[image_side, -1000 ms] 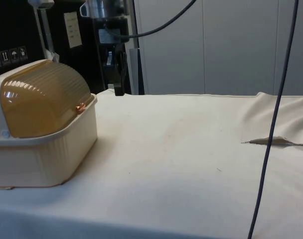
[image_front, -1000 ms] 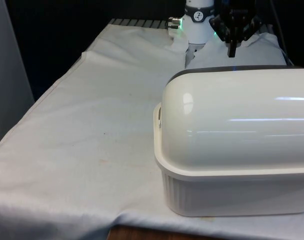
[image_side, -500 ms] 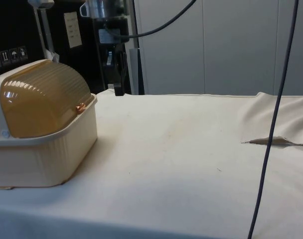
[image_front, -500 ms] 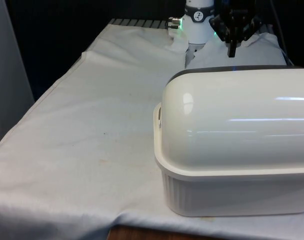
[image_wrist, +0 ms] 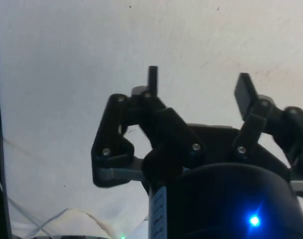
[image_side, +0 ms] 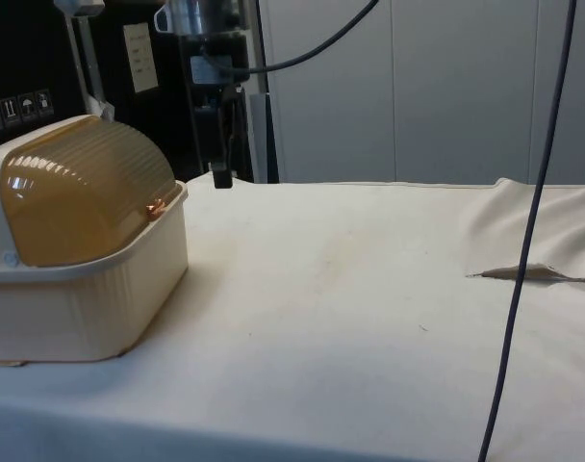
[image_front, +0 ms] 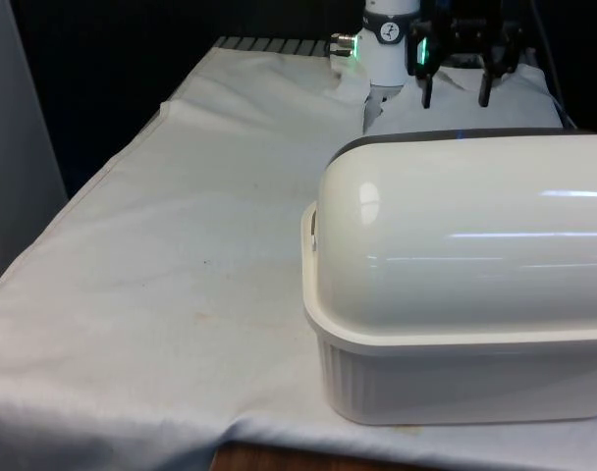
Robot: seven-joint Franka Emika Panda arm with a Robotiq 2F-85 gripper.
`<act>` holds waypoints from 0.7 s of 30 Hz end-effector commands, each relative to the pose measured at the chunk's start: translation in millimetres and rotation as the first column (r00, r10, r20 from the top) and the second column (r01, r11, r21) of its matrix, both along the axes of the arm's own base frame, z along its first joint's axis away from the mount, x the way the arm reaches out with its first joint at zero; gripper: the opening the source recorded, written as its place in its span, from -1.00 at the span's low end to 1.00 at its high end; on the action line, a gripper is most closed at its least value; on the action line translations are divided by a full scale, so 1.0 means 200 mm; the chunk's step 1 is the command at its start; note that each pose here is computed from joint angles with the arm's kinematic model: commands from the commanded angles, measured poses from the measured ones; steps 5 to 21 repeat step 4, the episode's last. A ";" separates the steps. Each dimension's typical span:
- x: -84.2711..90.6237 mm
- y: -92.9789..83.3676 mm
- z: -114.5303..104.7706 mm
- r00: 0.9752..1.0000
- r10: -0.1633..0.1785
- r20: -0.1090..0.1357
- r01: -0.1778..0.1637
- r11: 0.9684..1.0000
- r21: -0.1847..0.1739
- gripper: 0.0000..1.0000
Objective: Open the lid, then close it.
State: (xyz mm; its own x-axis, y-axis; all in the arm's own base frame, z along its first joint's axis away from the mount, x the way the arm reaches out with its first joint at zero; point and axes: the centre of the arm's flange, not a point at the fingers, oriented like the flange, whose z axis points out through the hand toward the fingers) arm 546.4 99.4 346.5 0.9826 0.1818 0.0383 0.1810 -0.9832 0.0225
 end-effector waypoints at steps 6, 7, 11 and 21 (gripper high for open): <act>0.00 0.00 0.00 1.000 0.000 0.000 0.000 1.000 0.000 0.92; 0.00 0.00 0.00 1.000 0.000 0.000 0.000 1.000 0.000 0.92; 0.00 0.00 0.00 1.000 0.000 0.000 0.000 1.000 0.000 0.92; 0.00 0.00 0.00 1.000 0.000 0.000 0.000 1.000 0.000 0.92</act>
